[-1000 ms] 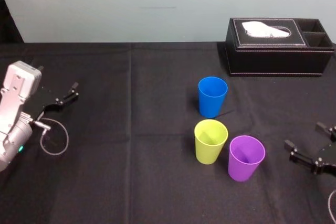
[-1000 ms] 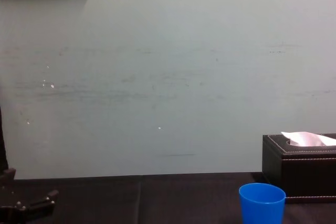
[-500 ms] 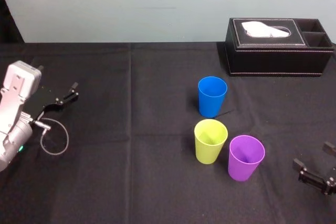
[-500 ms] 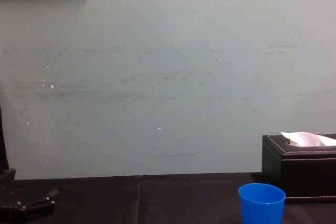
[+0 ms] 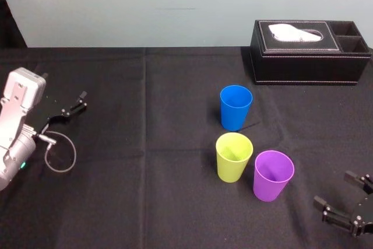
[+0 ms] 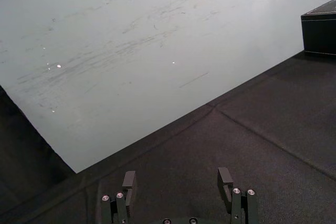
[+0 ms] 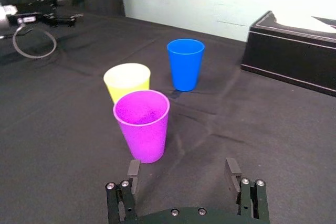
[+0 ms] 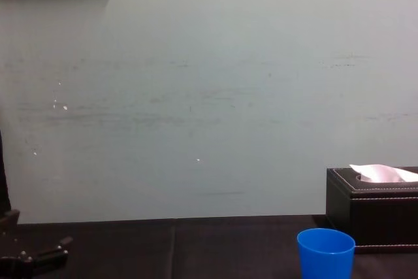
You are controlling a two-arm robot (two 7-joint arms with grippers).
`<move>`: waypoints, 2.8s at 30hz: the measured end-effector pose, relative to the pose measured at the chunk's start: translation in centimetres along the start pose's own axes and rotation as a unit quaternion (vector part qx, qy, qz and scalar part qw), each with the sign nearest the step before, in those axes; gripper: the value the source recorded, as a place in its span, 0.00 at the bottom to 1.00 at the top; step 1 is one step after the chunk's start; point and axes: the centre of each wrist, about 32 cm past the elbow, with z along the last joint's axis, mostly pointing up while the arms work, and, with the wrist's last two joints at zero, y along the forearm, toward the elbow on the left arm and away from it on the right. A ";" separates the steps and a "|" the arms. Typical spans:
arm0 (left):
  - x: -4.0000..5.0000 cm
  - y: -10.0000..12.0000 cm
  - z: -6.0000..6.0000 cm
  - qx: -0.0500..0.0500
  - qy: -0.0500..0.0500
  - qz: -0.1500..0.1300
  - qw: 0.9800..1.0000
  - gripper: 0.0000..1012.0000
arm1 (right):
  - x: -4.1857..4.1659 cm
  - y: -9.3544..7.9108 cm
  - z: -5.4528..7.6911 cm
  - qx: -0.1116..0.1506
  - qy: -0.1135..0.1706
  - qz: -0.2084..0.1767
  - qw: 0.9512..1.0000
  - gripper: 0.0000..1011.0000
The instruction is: Stack the three plastic cups sequentially using one hand.
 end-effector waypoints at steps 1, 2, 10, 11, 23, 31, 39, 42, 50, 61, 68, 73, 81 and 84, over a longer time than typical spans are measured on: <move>0.00 0.0 0.0 0.000 0.000 0.000 1.000 1.00 | 0.02 0.0 0.0 0.000 -0.003 0.002 1.000 0.99; 0.00 0.0 0.0 0.000 0.000 0.000 1.000 1.00 | 0.04 0.0 -0.1 -0.001 -0.006 0.005 1.000 0.99; 0.00 0.0 0.0 0.000 0.000 0.000 1.000 1.00 | 0.00 0.5 -0.9 0.010 -0.025 0.036 0.999 0.99; 0.00 0.0 0.0 0.000 0.000 0.000 1.000 1.00 | 0.01 0.6 -1.0 0.013 -0.026 0.039 0.999 0.99; 0.00 0.0 0.0 0.000 0.000 0.000 1.000 1.00 | -0.54 2.1 -2.6 0.050 -0.045 0.062 0.996 0.99; 0.00 0.0 0.0 0.000 0.000 0.000 1.000 1.00 | -1.05 3.0 -2.9 0.039 -0.011 0.055 0.998 0.99; 0.00 0.0 0.0 0.000 0.000 0.000 1.000 1.00 | -1.50 4.0 -3.0 0.038 0.008 0.053 0.998 0.99; 0.00 0.0 0.0 0.000 0.000 0.000 1.000 1.00 | -1.58 4.2 -3.0 0.038 0.009 0.054 0.998 0.99; 0.00 0.0 0.0 0.000 0.000 0.000 1.000 1.00 | -1.70 5.3 -3.2 0.037 0.007 0.055 0.998 0.99; 0.00 0.0 0.0 0.000 0.000 0.000 1.000 1.00 | -1.91 7.1 -3.2 0.035 -0.014 0.048 0.998 0.99; 0.00 0.0 0.0 0.000 0.000 0.000 1.000 1.00 | -1.84 7.9 -3.2 0.035 -0.011 0.044 0.998 0.99; 0.00 0.0 0.0 0.000 0.000 0.000 1.000 1.00 | -1.84 8.3 -3.1 0.037 -0.008 0.043 0.998 0.99; 0.00 0.0 0.0 0.000 0.000 0.000 1.000 1.00 | -1.97 8.8 -2.9 0.042 -0.005 0.044 0.998 0.99; 0.00 0.0 0.0 0.000 0.000 0.000 1.000 1.00 | -2.03 9.0 -2.9 0.043 -0.004 0.044 0.998 0.99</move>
